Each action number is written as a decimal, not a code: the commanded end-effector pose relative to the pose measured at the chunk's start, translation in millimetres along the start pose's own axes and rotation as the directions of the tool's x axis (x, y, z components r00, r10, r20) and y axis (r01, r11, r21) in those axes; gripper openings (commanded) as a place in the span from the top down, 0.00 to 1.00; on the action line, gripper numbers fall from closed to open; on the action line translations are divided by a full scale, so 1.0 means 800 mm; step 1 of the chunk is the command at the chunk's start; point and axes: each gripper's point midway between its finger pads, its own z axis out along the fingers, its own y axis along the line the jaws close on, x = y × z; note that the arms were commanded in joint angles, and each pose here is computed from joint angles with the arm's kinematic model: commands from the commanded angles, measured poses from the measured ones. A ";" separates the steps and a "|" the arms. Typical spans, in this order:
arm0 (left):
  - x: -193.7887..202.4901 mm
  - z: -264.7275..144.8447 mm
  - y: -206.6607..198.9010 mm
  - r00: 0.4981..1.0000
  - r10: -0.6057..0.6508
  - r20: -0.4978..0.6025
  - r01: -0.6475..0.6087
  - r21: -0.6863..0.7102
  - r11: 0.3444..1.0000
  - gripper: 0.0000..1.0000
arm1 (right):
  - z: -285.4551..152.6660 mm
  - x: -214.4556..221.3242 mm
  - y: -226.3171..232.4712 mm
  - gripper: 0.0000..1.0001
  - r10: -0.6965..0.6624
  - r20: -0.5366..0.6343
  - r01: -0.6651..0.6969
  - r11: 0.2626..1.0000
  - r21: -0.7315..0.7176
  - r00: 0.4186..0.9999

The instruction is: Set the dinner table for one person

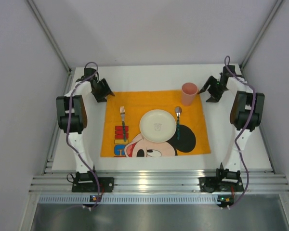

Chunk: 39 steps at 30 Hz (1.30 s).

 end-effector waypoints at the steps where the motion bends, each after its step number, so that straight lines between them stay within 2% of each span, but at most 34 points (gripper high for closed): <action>1: -0.034 -0.028 0.002 0.994 0.014 0.105 -0.009 -0.047 0.999 0.33 | -0.014 -0.007 -0.028 0.26 -0.036 0.048 0.031 0.994 0.102 0.998; 4: -0.045 -0.048 -0.003 0.989 0.032 0.143 -0.024 -0.056 0.998 0.15 | -0.046 -0.009 -0.031 0.18 -0.038 0.095 0.026 0.993 0.116 0.995; 7: -0.054 -0.077 -0.009 0.981 0.050 0.187 -0.037 -0.075 0.997 0.08 | -0.091 -0.011 -0.038 0.17 -0.061 0.166 0.032 0.985 0.170 0.984; 11: -0.065 -0.122 -0.007 0.957 0.073 0.280 -0.039 -0.124 0.991 0.07 | -0.141 -0.001 -0.033 0.16 -0.070 0.236 0.022 0.979 0.202 0.969; 14: -0.072 -0.137 -0.008 0.932 0.042 0.360 0.001 -0.117 0.993 0.10 | -0.164 0.010 0.019 0.15 -0.037 0.259 0.022 0.998 0.062 0.965; 17: -0.078 -0.151 0.004 0.910 0.014 0.415 0.063 -0.170 0.983 0.11 | -0.200 0.015 0.101 0.13 -0.166 0.336 0.182 0.983 -0.016 0.927; 18: -0.060 -0.158 0.004 0.909 0.040 0.416 0.027 -0.152 0.988 0.12 | -0.223 0.023 0.129 0.13 -0.237 0.387 0.263 0.965 -0.014 0.891; 19: -0.086 -0.173 -0.023 0.837 0.081 0.542 -0.046 -0.079 0.996 0.12 | -0.236 0.035 0.156 0.12 -0.289 0.417 0.327 0.945 -0.021 0.862; 20: -0.088 -0.185 -0.017 0.775 0.160 0.611 -0.095 -0.138 0.986 0.12 | -0.250 0.042 0.169 0.11 -0.322 0.449 0.369 0.929 -0.018 0.833; 21: -0.057 -0.193 -0.013 0.720 0.224 0.657 -0.143 -0.175 0.974 0.12 | -0.285 0.057 0.197 0.11 -0.365 0.529 0.441 0.897 -0.021 0.766; 22: -0.079 -0.226 -0.021 0.572 0.255 0.780 -0.164 -0.196 0.967 0.12 | -0.282 0.073 0.194 0.10 -0.383 0.531 0.462 0.887 -0.018 0.756; 23: -0.072 -0.240 -0.020 0.476 0.344 0.809 -0.196 -0.283 0.939 0.11 | -0.292 0.084 0.201 0.08 -0.390 0.559 0.489 0.872 -0.031 0.732; 24: -0.035 -0.228 0.005 0.465 0.380 0.800 -0.218 -0.313 0.925 0.10 | -0.327 0.099 0.224 0.06 -0.361 0.639 0.534 0.840 -0.094 0.679; 25: -0.028 -0.230 0.013 0.427 0.394 0.814 -0.224 -0.327 0.918 0.09 | -0.302 0.118 0.203 0.00 -0.355 0.615 0.518 0.849 -0.102 0.704; 26: -0.031 -0.243 0.011 0.350 0.397 0.848 -0.230 -0.333 0.914 0.07 | -0.305 0.129 0.201 0.00 -0.329 0.630 0.516 0.846 -0.133 0.703; 27: -0.010 -0.219 0.033 0.392 0.417 0.820 -0.235 -0.349 0.907 0.05 | -0.307 0.147 0.194 0.00 -0.276 0.658 0.511 0.838 -0.192 0.701; 29: 0.007 -0.189 0.043 0.444 0.456 0.771 -0.303 -0.350 0.887 0.09 | -0.309 0.167 0.186 0.00 -0.243 0.680 0.526 0.815 -0.244 0.692; 30: 0.009 -0.175 0.044 0.456 0.484 0.747 -0.336 -0.359 0.871 0.09 | -0.338 0.184 0.195 0.00 -0.230 0.728 0.590 0.756 -0.285 0.646; 31: 0.012 -0.167 0.041 0.497 0.483 0.721 -0.352 -0.342 0.871 0.12 | -0.321 0.197 0.178 0.00 -0.247 0.715 0.592 0.756 -0.280 0.654; 32: 0.011 -0.162 0.040 0.514 0.498 0.699 -0.366 -0.346 0.864 0.12 | -0.324 0.206 0.176 0.00 -0.252 0.723 0.610 0.739 -0.285 0.643; 33: 0.004 -0.162 0.033 0.472 0.500 0.726 -0.383 -0.342 0.858 0.11 | -0.344 0.218 0.176 0.00 -0.248 0.757 0.647 0.707 -0.285 0.605; 35: 0.003 -0.158 0.015 0.434 0.526 0.732 -0.467 -0.316 0.826 0.10 | -0.340 0.229 0.161 0.00 -0.259 0.761 0.655 0.705 -0.271 0.594; 36: -0.003 -0.154 0.006 0.412 0.532 0.740 -0.492 -0.311 0.813 0.10 | -0.351 0.231 0.155 0.00 -0.249 0.784 0.663 0.703 -0.257 0.569; 37: -0.003 -0.149 0.003 0.411 0.542 0.733 -0.509 -0.308 0.803 0.10 | -0.346 0.234 0.146 0.00 -0.254 0.784 0.660 0.709 -0.248 0.567; 38: 0.002 -0.133 0.011 0.431 0.555 0.712 -0.518 -0.308 0.798 0.10 | -0.344 0.238 0.140 0.00 -0.272 0.786 0.672 0.704 -0.231 0.555; 39: -0.002 -0.137 0.006 0.388 0.552 0.738 -0.526 -0.314 0.790 0.10 | -0.345 0.242 0.135 0.00 -0.280 0.791 0.680 0.699 -0.220 0.544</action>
